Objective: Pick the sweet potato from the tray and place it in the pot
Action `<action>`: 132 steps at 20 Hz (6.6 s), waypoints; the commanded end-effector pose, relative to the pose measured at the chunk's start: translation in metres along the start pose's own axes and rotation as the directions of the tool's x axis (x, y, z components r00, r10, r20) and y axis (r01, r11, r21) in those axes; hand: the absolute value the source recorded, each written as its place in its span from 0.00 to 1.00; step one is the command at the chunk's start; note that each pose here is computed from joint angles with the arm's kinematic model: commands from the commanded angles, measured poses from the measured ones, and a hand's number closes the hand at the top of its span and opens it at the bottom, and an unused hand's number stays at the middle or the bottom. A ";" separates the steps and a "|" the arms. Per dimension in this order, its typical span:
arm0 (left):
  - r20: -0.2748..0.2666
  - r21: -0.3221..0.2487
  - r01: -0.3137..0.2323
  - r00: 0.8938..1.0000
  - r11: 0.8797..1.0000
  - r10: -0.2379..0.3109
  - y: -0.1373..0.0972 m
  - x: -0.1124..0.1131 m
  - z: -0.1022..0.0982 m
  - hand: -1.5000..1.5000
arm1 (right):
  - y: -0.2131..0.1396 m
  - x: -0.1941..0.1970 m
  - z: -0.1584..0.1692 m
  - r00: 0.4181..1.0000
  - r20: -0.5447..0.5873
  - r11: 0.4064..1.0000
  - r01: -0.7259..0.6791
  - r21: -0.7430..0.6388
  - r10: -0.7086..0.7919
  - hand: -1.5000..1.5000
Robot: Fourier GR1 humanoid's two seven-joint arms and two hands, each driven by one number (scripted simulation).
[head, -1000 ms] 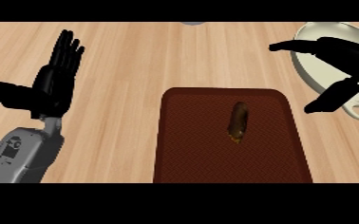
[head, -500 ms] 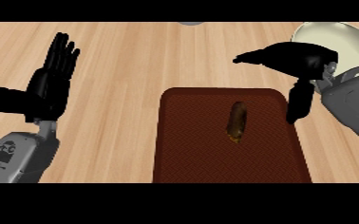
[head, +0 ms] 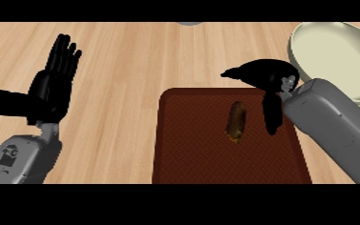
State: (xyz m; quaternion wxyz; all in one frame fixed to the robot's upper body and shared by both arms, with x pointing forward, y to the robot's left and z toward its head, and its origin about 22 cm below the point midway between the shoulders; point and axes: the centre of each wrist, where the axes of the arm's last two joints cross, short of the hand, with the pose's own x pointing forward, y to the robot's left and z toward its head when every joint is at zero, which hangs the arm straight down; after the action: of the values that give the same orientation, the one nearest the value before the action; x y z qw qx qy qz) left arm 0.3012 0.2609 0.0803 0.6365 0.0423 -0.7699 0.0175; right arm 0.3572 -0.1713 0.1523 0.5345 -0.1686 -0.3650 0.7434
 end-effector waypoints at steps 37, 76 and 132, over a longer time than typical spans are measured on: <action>-0.005 0.015 -0.011 1.000 1.000 0.011 0.009 0.005 -0.010 0.50 | 0.102 0.011 -0.086 0.999 0.007 0.998 -0.032 0.060 0.032 0.00; -0.002 0.028 -0.006 1.000 1.000 0.006 0.016 0.008 -0.006 0.50 | 0.106 0.017 0.134 0.982 0.157 0.297 0.182 -0.937 -0.108 1.00; 0.024 -0.025 -0.012 1.000 1.000 0.013 -0.008 -0.001 -0.016 0.50 | 0.080 -0.301 0.087 0.748 0.455 0.206 0.602 -0.771 -0.484 0.00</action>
State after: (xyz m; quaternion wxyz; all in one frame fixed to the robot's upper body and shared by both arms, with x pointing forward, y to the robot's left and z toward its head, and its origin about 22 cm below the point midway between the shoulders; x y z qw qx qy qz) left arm 0.3146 0.2566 0.0870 0.6263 0.0261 -0.7791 0.0093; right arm 0.3562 -0.4942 0.1101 0.5615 -0.2859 -0.7288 0.2679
